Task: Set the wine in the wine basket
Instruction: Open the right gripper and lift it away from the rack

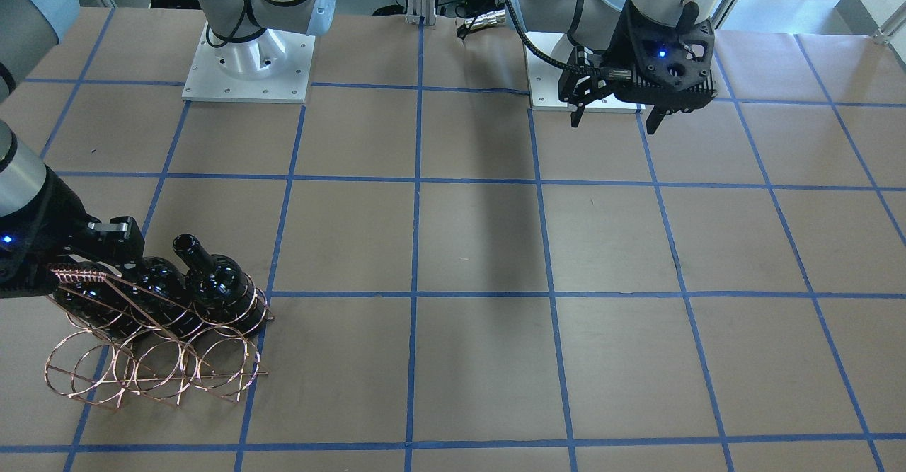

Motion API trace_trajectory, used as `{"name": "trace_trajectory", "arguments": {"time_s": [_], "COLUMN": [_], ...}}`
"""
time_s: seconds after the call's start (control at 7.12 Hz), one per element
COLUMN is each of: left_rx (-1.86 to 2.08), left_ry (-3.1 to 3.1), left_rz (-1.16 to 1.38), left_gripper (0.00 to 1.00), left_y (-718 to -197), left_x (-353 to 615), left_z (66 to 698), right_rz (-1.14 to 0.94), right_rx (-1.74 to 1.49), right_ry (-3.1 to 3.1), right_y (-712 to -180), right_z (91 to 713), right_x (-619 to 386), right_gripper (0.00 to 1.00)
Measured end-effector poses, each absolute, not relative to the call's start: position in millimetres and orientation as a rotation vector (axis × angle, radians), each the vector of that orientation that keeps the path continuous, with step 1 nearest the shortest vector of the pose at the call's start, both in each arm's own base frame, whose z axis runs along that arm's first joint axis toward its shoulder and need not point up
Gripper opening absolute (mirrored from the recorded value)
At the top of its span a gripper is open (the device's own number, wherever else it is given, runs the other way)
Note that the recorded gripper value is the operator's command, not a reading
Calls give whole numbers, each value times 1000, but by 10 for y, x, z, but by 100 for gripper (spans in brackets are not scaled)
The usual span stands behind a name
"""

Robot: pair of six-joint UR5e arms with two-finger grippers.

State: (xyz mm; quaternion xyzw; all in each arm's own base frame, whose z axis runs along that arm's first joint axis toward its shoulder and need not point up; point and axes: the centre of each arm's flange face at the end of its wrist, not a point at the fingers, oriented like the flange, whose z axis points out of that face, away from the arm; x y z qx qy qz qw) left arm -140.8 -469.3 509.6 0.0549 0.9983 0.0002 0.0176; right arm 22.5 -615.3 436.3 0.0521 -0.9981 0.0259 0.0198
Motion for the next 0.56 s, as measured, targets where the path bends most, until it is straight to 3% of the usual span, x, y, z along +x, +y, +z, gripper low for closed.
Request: {"name": "trace_trajectory", "arguments": {"time_s": [0.56], "left_rx": [71], "left_ry": [3107], "left_rz": [-62], "left_gripper": [100], "left_y": [-4762], "left_x": [-1364], "left_z": [5119], "right_rz": [96], "right_rx": [50], "right_ry": [-3099], "right_y": [-5026], "right_z": [5555], "right_x": [494], "right_gripper": [100]}}
